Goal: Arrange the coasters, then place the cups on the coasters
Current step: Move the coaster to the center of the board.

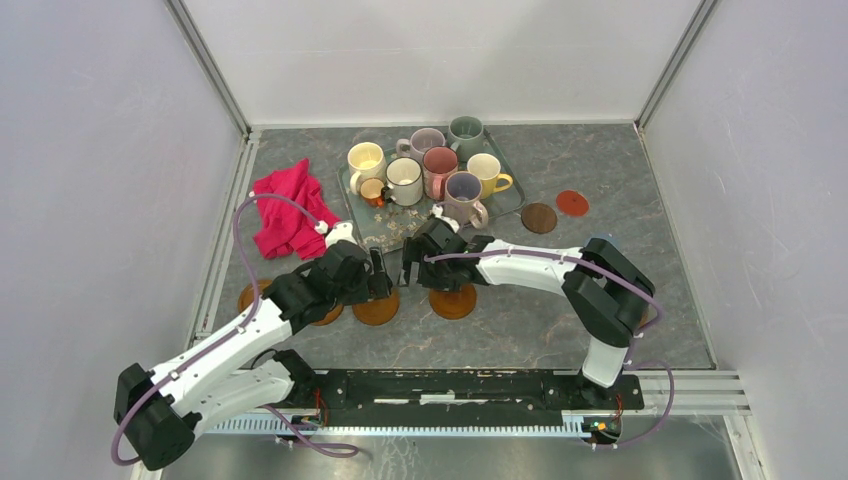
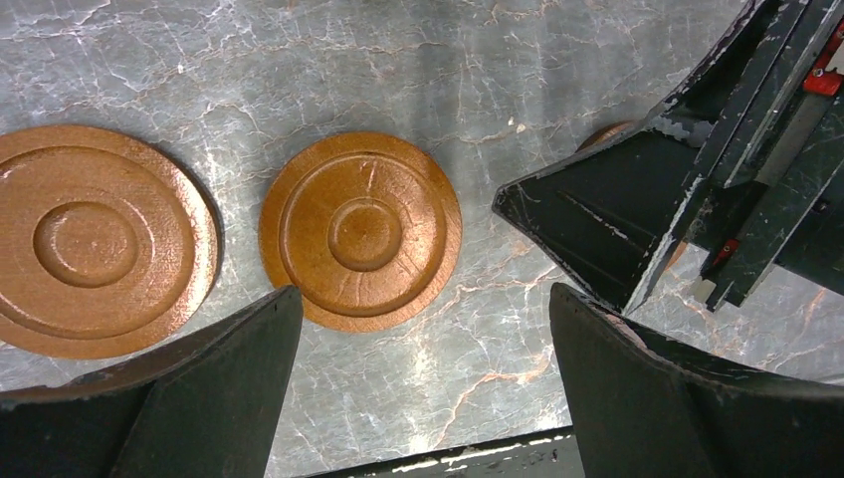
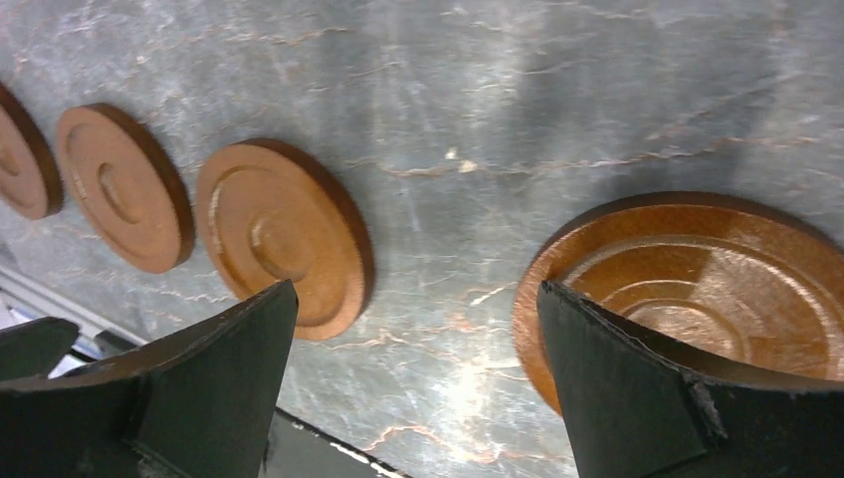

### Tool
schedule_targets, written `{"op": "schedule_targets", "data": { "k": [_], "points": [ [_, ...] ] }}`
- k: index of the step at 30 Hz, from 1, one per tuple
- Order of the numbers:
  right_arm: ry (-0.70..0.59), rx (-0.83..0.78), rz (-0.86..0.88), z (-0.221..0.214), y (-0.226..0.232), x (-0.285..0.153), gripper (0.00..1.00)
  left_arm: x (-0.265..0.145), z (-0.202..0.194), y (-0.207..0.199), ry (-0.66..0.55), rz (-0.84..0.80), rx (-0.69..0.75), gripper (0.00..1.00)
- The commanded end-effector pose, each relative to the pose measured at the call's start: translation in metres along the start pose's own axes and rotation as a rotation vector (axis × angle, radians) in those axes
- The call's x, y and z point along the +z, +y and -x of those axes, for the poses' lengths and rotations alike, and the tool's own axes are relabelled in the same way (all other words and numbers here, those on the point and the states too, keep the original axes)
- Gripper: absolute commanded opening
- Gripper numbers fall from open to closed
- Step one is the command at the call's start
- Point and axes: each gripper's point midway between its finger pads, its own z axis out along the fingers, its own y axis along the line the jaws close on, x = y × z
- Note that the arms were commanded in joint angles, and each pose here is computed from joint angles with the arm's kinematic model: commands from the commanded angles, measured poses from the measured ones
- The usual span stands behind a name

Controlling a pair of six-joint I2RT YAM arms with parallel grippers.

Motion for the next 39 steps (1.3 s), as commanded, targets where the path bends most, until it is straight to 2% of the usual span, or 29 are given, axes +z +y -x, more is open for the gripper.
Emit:
{"op": "schedule_targets", "data": {
  "k": [1, 7, 10, 16, 23, 31, 39],
  "points": [
    [-0.021, 0.020, 0.090, 0.013, 0.039, -0.008, 0.98, -0.011, 0.012, -0.001, -0.034, -0.012, 0.017, 1.00],
    [-0.069, 0.017, 0.092, 0.029, 0.046, -0.027, 0.98, -0.016, 0.016, -0.010, -0.043, -0.059, 0.022, 1.00],
    [-0.114, 0.000, 0.045, 0.042, 0.036, -0.039, 0.98, -0.019, 0.020, -0.023, -0.061, -0.132, 0.028, 1.00],
    [-0.169, 0.068, -0.039, 0.068, -0.028, -0.063, 0.98, -0.013, 0.017, -0.048, -0.054, -0.222, 0.055, 1.00],
    [-0.297, 0.096, -0.146, 0.084, -0.095, -0.102, 0.98, 0.009, -0.001, -0.101, -0.005, -0.305, 0.127, 1.00],
    [-0.428, 0.036, -0.347, 0.091, -0.167, -0.144, 0.98, 0.045, -0.024, -0.168, 0.074, -0.386, 0.213, 1.00],
    [-0.480, 0.004, -0.450, 0.089, -0.213, -0.164, 0.98, 0.072, -0.045, -0.198, 0.144, -0.392, 0.266, 1.00]
  ]
}}
